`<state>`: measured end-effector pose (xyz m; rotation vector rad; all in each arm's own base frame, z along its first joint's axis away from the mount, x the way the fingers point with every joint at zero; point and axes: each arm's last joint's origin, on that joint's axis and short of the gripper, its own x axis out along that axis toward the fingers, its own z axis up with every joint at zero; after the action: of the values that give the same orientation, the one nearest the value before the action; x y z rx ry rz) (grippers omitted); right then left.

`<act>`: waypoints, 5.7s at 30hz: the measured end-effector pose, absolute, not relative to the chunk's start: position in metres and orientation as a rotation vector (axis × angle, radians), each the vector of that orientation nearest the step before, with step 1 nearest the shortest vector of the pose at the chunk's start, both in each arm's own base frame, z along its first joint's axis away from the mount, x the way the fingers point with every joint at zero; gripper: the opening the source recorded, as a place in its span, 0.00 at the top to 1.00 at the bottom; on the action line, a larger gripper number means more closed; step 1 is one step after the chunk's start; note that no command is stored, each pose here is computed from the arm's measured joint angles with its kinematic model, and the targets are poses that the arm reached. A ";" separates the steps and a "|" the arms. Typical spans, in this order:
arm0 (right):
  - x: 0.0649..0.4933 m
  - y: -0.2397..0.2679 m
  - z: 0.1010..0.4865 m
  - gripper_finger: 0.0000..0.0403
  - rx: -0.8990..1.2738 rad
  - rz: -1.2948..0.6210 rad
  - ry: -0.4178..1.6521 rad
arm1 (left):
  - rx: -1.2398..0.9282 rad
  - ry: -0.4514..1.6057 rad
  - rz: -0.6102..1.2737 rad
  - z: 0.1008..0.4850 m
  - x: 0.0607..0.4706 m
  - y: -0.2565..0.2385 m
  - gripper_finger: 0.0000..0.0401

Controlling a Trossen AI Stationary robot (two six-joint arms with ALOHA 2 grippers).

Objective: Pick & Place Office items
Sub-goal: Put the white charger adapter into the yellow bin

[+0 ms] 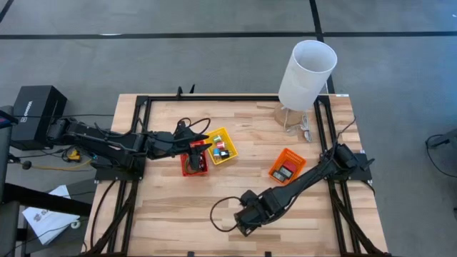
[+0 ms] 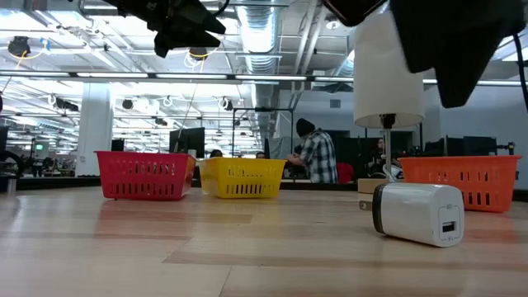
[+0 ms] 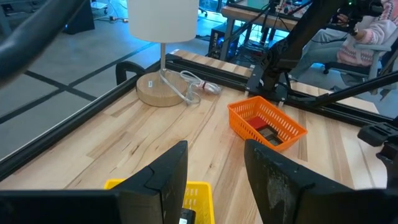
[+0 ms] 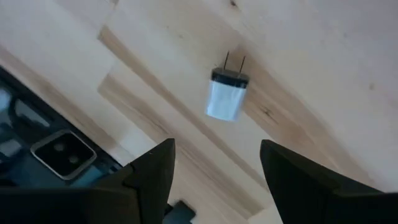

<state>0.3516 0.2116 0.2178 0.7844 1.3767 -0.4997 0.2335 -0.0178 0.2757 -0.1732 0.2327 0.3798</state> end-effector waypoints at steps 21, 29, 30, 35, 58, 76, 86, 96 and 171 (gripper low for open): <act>0.362 0.213 0.194 0.44 0.831 -0.529 1.440 | -0.178 0.218 0.378 0.277 0.234 -0.018 0.62; 0.371 0.203 0.190 0.44 0.780 -0.575 1.497 | -0.190 0.183 0.374 0.281 0.235 -0.018 0.62; 0.374 0.203 0.186 0.44 0.787 -0.565 1.491 | -0.190 0.183 0.375 0.281 0.235 -0.018 0.62; 0.378 0.204 0.182 0.44 0.801 -0.546 1.505 | -0.196 0.164 0.372 0.283 0.235 -0.018 0.62; 0.377 0.208 0.176 0.47 0.787 -0.549 1.508 | -0.202 0.145 0.370 0.285 0.235 -0.018 0.62; 0.381 0.209 0.160 0.47 0.797 -0.599 1.504 | -0.205 0.137 0.369 0.285 0.235 -0.018 0.62; 0.385 0.207 0.157 0.47 0.823 -0.627 1.487 | -0.207 0.130 0.368 0.286 0.235 -0.018 0.62; 0.386 0.203 0.154 0.47 0.877 -0.706 1.481 | -0.209 0.125 0.367 0.286 0.236 -0.018 0.62; 0.388 0.141 0.221 0.67 0.329 -0.765 1.567 | -0.113 -0.034 0.352 0.322 0.204 -0.014 0.62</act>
<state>0.3881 0.1413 0.2210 0.3291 1.5672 -0.7655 0.2041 -0.0135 0.3218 -0.1126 -0.0344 0.3521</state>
